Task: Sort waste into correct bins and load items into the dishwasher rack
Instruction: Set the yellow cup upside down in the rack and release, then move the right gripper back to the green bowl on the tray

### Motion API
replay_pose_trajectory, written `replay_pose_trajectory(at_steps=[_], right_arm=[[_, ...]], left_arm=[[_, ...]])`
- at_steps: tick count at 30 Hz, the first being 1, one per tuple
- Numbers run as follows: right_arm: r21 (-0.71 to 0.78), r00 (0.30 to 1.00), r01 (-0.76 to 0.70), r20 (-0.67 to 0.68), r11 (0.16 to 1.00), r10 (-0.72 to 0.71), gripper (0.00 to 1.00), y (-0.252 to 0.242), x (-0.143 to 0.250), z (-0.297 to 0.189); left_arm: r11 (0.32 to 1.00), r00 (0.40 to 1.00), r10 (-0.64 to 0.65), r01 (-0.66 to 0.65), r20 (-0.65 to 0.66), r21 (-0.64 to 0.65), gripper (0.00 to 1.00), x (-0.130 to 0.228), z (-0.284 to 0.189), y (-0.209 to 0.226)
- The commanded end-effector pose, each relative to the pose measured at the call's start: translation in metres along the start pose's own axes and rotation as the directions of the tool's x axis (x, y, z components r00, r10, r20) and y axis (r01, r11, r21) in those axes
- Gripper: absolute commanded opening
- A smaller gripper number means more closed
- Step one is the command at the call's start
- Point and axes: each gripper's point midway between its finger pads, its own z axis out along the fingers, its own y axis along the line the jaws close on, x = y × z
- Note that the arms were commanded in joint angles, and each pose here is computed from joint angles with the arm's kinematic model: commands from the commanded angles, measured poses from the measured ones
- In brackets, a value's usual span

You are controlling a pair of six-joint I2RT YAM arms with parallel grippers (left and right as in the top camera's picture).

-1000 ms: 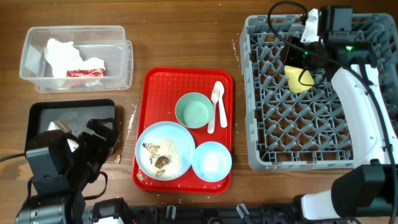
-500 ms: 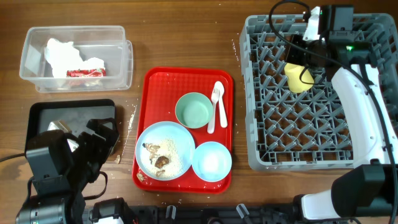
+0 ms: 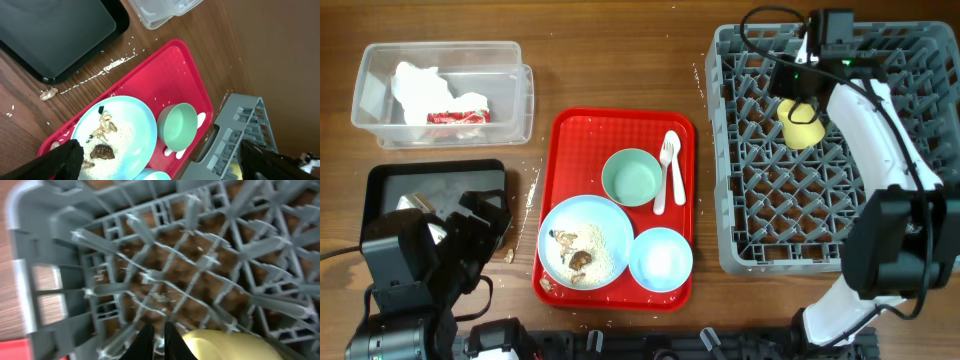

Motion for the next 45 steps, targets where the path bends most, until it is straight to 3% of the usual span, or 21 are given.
replay_pose_trajectory(at_steps=[1,7,19,23,27,30,32,34,36,40,44,45], right_arm=[[0.132,0.999,-0.042,-0.028,0.99,0.046,0.1,-0.022,0.011,0.01],[0.195,0.99,-0.068,-0.108,0.978,0.09,0.05,-0.036,0.033,0.004],[0.399,0.958,-0.139,-0.177,0.906,0.225,0.04,-0.069,0.067,-0.04],[0.36,0.963,-0.159,-0.146,0.919,0.224,0.04,-0.063,0.061,-0.06],[0.137,0.977,-0.156,-0.126,0.978,0.173,0.04,-0.028,0.051,-0.097],[-0.14,0.992,-0.074,-0.113,0.987,0.058,0.17,0.016,0.046,-0.126],[-0.436,0.991,0.052,-0.086,0.898,-0.099,0.33,0.066,0.05,-0.154],[-0.602,0.978,0.131,-0.053,0.788,-0.204,0.57,0.1,0.06,-0.173],[-0.649,0.959,0.187,-0.044,0.737,-0.281,0.82,0.124,0.075,-0.178],[-0.602,0.914,0.29,-0.057,0.744,-0.402,0.94,0.162,0.109,-0.167],[-0.537,0.897,0.34,-0.06,0.772,-0.437,0.94,0.206,0.135,-0.15],[-0.548,0.881,0.366,-0.056,0.752,-0.47,0.89,0.232,0.154,-0.143]], left_arm=[[1.0,1.0,0.008,-0.008,-0.004,0.009,1.0,0.001,0.0,-0.001],[1.0,1.0,0.008,-0.008,-0.004,0.009,1.0,0.001,0.0,-0.001],[1.0,1.0,0.008,-0.008,-0.004,0.009,1.0,0.001,0.0,-0.001],[1.0,1.0,0.008,-0.008,-0.004,0.009,1.0,0.001,0.0,-0.001],[1.0,1.0,0.008,-0.008,-0.004,0.009,1.0,0.001,0.0,-0.001],[1.0,1.0,0.008,-0.008,-0.004,0.009,1.0,0.001,0.0,-0.001],[1.0,1.0,0.008,-0.008,-0.004,0.009,1.0,0.001,0.0,-0.001],[1.0,1.0,0.008,-0.008,-0.004,0.009,1.0,0.001,0.0,-0.001],[1.0,1.0,0.008,-0.008,-0.004,0.009,1.0,0.001,0.0,-0.001],[1.0,1.0,0.008,-0.008,-0.004,0.009,1.0,0.001,0.0,-0.001],[1.0,1.0,0.008,-0.008,-0.004,0.009,1.0,0.001,0.0,-0.001],[1.0,1.0,0.008,-0.008,-0.004,0.009,1.0,0.001,0.0,-0.001]])
